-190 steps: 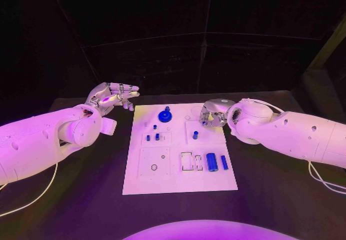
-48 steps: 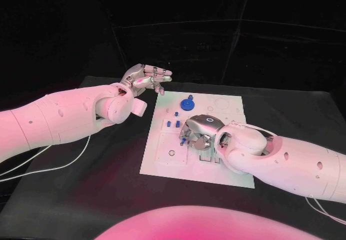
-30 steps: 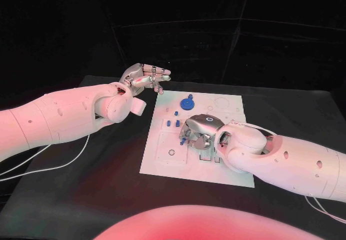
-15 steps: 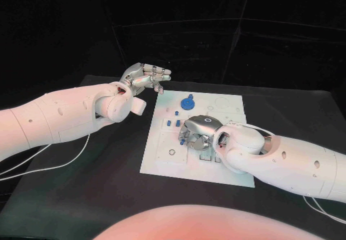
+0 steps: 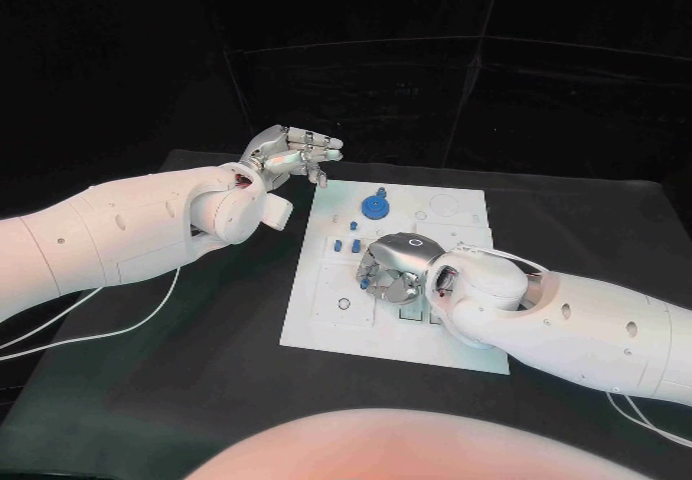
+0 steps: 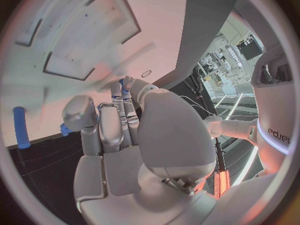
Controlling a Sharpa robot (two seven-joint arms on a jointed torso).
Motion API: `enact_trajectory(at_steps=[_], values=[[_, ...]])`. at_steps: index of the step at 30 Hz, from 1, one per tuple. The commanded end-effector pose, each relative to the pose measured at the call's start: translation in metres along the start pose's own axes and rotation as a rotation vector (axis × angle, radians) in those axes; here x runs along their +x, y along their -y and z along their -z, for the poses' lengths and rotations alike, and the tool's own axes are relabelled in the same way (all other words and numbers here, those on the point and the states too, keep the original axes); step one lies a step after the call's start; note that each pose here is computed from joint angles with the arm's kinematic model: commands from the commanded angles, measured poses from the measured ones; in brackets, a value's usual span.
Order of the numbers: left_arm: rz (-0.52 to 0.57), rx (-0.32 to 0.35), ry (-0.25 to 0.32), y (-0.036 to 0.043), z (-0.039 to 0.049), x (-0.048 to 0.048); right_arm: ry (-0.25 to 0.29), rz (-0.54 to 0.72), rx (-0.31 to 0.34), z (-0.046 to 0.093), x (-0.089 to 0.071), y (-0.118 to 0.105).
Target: Assemble the parts on the task board
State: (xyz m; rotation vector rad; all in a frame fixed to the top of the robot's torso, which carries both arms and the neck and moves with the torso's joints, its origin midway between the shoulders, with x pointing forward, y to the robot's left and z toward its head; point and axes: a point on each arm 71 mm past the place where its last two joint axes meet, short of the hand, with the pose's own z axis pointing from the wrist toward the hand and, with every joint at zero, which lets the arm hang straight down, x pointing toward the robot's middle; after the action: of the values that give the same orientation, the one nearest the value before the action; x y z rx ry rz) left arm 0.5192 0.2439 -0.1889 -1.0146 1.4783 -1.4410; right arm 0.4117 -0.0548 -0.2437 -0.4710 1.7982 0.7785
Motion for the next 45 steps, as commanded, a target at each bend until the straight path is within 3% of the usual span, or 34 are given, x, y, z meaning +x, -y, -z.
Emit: enact_trajectory(at_steps=[1,9,16,28,38,45], values=[[0.008,0.004,-0.011,0.0016,-0.0005,0.0011,0.013,-0.013,0.001,0.001,0.002,0.001],[0.007,0.004,-0.009,0.0016,-0.0005,0.0008,0.034,-0.031,-0.006,0.002,0.001,0.000],[0.007,0.004,-0.009,0.0016,-0.0005,0.0008,0.130,-0.071,-0.010,0.008,-0.006,0.004],[0.006,0.003,-0.006,0.0017,0.0006,-0.0008,0.197,-0.087,0.060,0.041,-0.025,0.031],[0.007,0.003,-0.007,0.0019,0.0013,-0.0009,0.195,-0.027,0.173,0.063,-0.065,0.064],[0.007,0.004,-0.008,0.0018,0.0008,0.0000,0.131,0.005,0.236,0.068,-0.069,0.082]])
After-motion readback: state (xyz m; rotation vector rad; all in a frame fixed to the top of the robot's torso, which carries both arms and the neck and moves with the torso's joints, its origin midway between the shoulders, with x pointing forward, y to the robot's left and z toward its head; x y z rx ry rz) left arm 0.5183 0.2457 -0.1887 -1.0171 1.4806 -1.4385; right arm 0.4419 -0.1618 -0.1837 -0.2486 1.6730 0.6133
